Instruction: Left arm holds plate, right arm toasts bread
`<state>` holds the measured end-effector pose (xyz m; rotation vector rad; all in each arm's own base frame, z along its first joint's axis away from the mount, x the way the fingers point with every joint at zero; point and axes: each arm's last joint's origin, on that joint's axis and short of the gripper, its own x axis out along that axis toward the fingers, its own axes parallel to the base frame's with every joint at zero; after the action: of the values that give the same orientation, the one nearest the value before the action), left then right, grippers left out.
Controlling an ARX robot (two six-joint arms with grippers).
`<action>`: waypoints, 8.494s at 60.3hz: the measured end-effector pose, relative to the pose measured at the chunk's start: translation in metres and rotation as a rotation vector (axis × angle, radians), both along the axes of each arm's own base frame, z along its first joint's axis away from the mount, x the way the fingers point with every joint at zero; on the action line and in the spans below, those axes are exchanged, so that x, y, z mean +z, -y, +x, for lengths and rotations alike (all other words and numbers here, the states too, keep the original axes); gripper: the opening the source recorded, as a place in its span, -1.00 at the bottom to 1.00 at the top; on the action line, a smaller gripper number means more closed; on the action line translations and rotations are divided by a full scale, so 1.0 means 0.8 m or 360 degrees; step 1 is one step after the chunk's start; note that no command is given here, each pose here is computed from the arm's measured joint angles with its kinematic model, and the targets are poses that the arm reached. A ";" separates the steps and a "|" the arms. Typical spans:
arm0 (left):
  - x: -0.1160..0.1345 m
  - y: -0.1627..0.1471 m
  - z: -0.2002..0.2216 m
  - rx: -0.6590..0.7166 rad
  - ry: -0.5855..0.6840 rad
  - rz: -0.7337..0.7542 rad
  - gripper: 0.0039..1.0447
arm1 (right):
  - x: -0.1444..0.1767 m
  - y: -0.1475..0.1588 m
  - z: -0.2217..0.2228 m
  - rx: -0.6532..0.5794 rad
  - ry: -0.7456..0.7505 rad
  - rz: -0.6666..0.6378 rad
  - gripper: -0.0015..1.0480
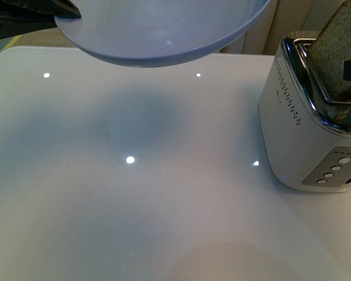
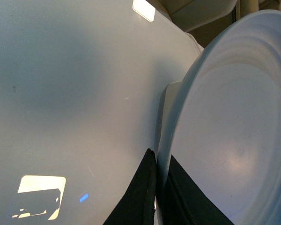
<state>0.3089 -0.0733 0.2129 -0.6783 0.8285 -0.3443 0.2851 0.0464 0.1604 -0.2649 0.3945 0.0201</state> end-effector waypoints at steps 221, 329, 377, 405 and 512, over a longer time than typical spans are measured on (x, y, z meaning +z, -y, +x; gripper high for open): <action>-0.001 0.003 -0.008 -0.0019 0.0011 0.0062 -0.95 | 0.011 0.058 -0.235 -0.0026 0.0647 0.0418 -0.22; -0.250 -0.268 0.039 0.0184 -0.0280 0.0249 -0.95 | 0.011 0.058 -0.235 -0.0026 0.0648 0.0419 0.83; -0.310 -0.290 0.058 0.0162 -0.0317 0.0302 -0.95 | 0.011 0.058 -0.235 -0.0025 0.0649 0.0419 0.83; -0.273 -0.288 0.064 0.0189 -0.0195 0.0353 0.38 | 0.011 0.058 -0.235 -0.0025 0.0649 0.0419 0.83; -0.060 -0.092 -0.211 0.0554 0.1299 0.1067 -0.95 | 0.011 0.058 -0.235 -0.0023 0.0650 0.0419 0.83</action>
<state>0.1404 0.0004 0.1645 -0.0113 0.0093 0.0027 0.0969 0.0003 0.1693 -0.0025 -0.0143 0.0030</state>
